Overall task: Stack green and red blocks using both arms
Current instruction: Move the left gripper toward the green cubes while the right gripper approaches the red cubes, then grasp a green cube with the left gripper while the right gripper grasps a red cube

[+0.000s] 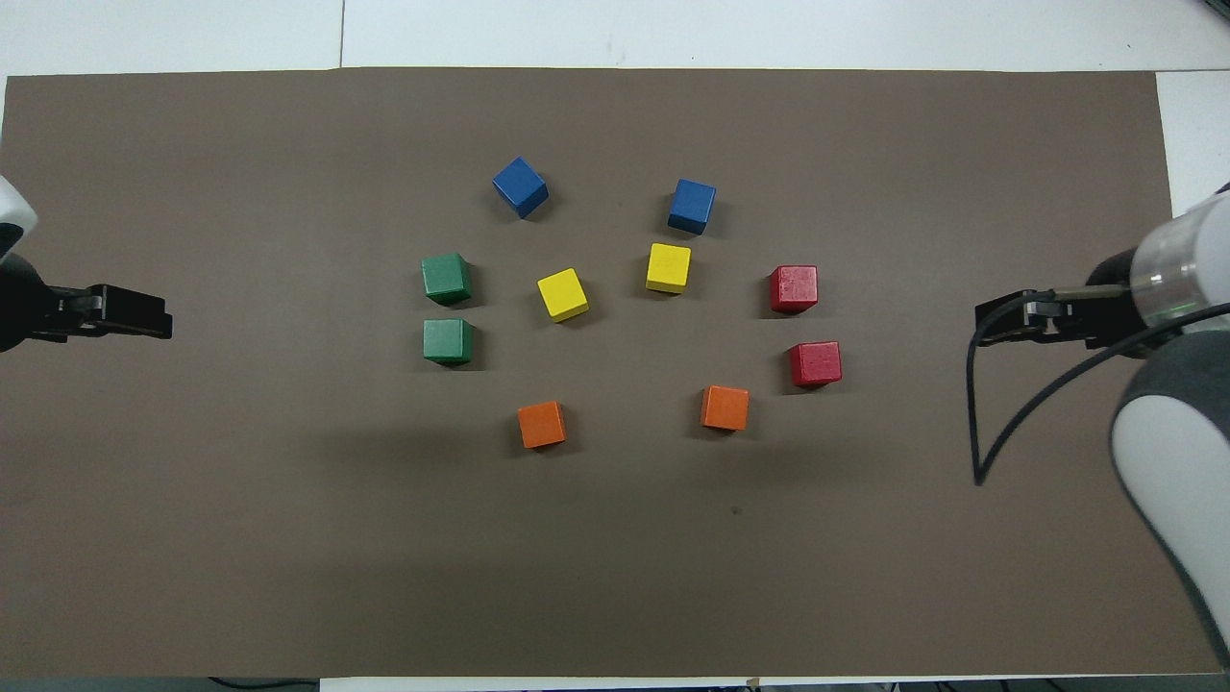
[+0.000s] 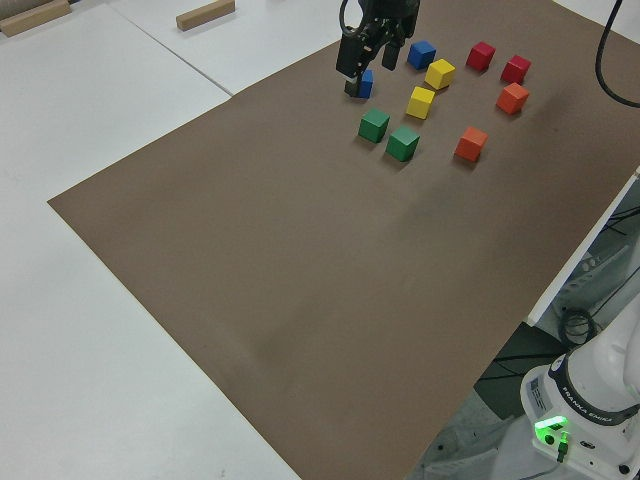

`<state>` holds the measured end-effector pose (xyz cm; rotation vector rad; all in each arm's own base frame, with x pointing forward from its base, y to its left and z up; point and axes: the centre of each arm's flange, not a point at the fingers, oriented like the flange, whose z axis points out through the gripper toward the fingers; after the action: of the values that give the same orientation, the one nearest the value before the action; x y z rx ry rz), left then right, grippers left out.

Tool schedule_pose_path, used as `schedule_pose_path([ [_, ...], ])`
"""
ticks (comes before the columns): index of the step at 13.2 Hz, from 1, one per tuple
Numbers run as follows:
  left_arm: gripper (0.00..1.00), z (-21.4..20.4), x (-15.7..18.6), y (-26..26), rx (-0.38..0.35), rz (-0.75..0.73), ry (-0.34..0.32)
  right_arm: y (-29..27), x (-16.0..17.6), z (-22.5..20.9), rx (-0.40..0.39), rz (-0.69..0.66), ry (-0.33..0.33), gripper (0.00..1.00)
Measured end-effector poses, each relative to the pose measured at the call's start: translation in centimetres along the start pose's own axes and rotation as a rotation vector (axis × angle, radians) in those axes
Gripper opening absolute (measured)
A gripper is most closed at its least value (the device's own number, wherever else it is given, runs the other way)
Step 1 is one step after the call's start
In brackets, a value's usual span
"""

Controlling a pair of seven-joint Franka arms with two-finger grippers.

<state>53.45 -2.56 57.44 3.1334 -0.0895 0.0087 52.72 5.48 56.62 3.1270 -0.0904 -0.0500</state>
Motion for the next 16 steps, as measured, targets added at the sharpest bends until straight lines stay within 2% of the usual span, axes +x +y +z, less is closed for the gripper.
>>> schedule_pose_path([
  [4, 1.0, 4.3, -0.1, 7.6, -0.009, -0.02, 0.04, -4.9, -0.4, 6.9, 0.005, 0.015, 0.028, 1.0],
  [8, 1.0, 10.2, 0.2, 14.3, -0.018, -0.009, 0.049, -6.5, 0.0, 12.3, 0.008, 0.012, 0.034, 1.0],
  [13, 1.0, 18.0, 0.8, 18.6, -0.034, 0.024, 0.084, -8.2, 0.5, 16.5, 0.019, -0.008, 0.066, 1.0],
  [16, 1.0, 21.1, 0.8, 20.5, -0.039, 0.026, 0.085, -8.8, 0.9, 18.1, 0.024, -0.011, 0.081, 1.0],
])
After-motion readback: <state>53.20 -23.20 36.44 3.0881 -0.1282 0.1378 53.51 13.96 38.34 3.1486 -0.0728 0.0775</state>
